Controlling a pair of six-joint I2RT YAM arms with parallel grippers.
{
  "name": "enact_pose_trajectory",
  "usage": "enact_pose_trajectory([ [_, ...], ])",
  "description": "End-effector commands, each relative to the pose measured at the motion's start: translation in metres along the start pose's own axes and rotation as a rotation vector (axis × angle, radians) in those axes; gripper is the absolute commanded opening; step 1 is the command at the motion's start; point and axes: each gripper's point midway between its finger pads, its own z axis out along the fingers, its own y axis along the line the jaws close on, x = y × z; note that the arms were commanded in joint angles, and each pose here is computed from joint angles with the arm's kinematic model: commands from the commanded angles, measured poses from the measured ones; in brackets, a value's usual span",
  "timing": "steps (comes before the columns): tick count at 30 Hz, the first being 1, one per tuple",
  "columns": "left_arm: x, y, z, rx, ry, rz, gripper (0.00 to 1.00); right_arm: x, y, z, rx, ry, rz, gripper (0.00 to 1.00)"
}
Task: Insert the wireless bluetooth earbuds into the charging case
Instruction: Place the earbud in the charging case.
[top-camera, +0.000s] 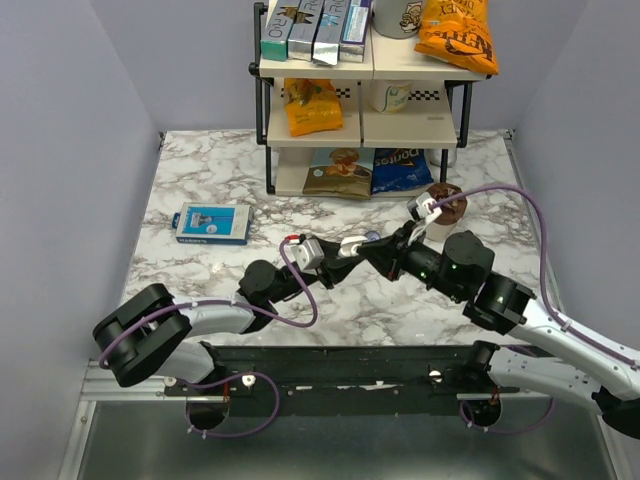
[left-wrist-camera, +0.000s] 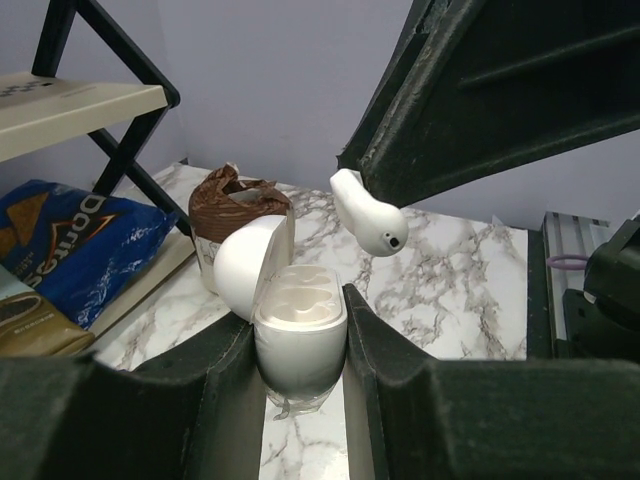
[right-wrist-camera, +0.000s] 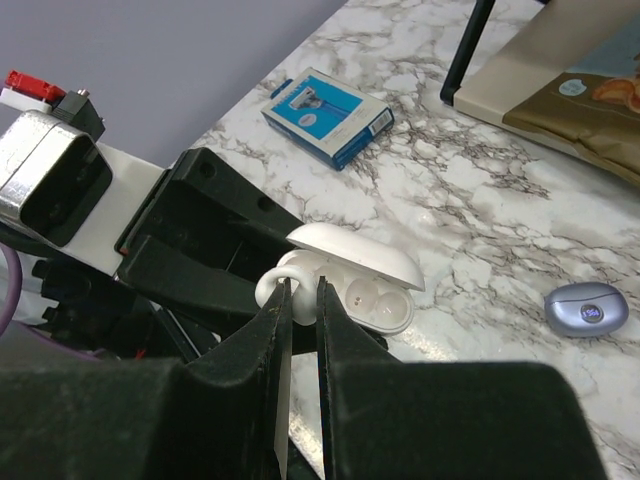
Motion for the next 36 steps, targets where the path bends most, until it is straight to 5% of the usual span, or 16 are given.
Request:
enact_pose_trajectory([
  [1,-0.063,-0.014,0.007,0.071,-0.25,0.046,0.0,-0.004,0.004,0.006,-0.009,-0.03,-0.008,0.01],
  [36,-0.078,-0.013,0.008,0.033,-0.305,0.038,0.0,0.021,-0.016,0.013,0.108,-0.016,-0.056,0.01],
])
